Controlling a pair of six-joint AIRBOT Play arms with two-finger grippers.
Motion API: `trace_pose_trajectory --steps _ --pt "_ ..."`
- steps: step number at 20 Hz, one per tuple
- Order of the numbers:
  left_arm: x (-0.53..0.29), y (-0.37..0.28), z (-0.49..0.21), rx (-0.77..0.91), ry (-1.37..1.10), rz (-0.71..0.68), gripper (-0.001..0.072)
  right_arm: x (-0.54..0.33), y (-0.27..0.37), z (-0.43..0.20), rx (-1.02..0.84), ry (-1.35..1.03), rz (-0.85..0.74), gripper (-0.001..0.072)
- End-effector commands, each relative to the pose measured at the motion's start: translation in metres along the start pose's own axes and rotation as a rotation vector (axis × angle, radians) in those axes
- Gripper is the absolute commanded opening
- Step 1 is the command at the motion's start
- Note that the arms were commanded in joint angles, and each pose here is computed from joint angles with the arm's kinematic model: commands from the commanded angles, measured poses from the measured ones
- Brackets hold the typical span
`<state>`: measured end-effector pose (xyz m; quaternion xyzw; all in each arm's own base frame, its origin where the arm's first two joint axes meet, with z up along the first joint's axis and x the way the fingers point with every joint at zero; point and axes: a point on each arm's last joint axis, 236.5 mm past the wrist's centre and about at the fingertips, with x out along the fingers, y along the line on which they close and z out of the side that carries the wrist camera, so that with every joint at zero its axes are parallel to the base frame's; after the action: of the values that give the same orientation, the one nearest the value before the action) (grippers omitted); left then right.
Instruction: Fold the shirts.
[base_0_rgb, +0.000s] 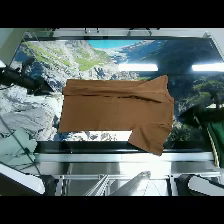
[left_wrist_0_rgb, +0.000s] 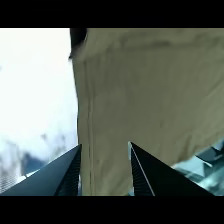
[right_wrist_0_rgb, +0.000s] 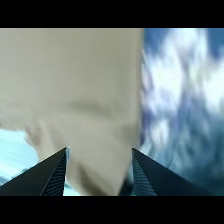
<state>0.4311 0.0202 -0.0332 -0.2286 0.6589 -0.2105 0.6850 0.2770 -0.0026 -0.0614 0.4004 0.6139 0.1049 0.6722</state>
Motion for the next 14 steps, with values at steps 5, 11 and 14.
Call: trace_pose_trajectory --steps 5,11,14 --pt "0.011 0.023 -0.084 -0.178 0.011 -0.032 0.0331 0.069 -0.039 -0.098 0.194 0.052 -0.090 0.0458" --pt "0.056 0.033 -0.112 -0.245 0.041 -0.014 0.0332 0.102 0.010 -0.077 0.127 0.008 0.094 0.0451" --pt "0.085 0.033 -0.114 -0.232 0.077 0.004 0.0332 0.102 0.017 -0.074 0.114 -0.003 0.126 0.0451"
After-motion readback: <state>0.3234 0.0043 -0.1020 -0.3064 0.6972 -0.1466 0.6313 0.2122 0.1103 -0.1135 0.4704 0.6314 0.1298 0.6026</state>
